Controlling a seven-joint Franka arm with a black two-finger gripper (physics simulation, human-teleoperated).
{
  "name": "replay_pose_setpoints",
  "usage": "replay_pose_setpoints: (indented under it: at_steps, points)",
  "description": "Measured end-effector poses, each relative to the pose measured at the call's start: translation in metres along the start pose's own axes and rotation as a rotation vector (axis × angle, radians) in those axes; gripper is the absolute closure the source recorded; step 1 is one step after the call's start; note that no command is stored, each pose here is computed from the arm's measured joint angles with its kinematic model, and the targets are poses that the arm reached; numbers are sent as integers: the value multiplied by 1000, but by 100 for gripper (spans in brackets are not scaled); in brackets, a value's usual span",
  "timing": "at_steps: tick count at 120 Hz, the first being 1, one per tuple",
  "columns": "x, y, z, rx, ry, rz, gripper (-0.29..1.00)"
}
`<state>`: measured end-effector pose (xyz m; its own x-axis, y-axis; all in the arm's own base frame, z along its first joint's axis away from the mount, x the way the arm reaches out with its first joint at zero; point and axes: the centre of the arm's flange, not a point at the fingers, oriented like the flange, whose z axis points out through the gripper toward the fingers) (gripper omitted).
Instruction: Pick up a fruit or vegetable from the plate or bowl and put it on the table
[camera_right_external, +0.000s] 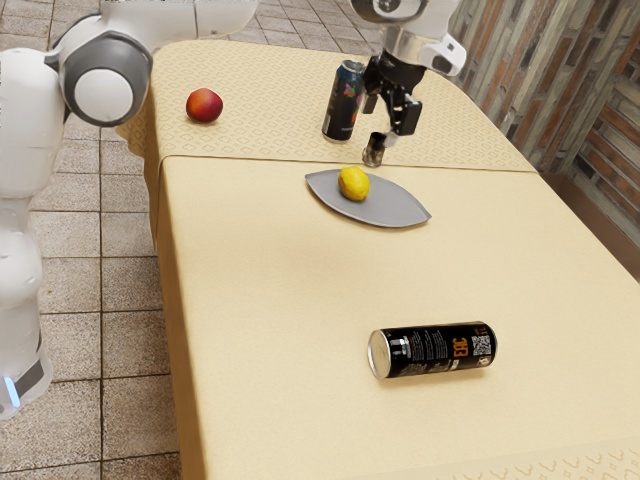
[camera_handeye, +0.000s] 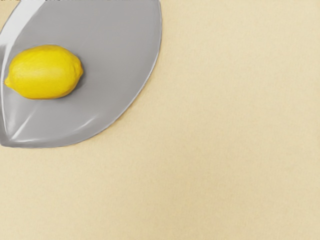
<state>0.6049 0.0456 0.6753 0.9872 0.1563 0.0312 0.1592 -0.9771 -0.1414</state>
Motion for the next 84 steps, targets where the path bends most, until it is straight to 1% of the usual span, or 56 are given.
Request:
replay_pose_setpoints:
  at_steps: [14, 27, 41, 54, 63, 71, 84]
  points:
    - [15, 10, 22, -17, -2, -31, 0]
    - [22, 8, 33, -25, 1, -100, 0]
    - [27, -1, 43, -9, 7, -182, 0]
    - [34, -16, 63, 1, -13, -256, 0]
    - [36, -18, 75, 3, -25, -290, 0]
    - [36, -15, 77, -22, -26, -335, 0]
    - [35, -3, 67, -116, -29, -455, 0]
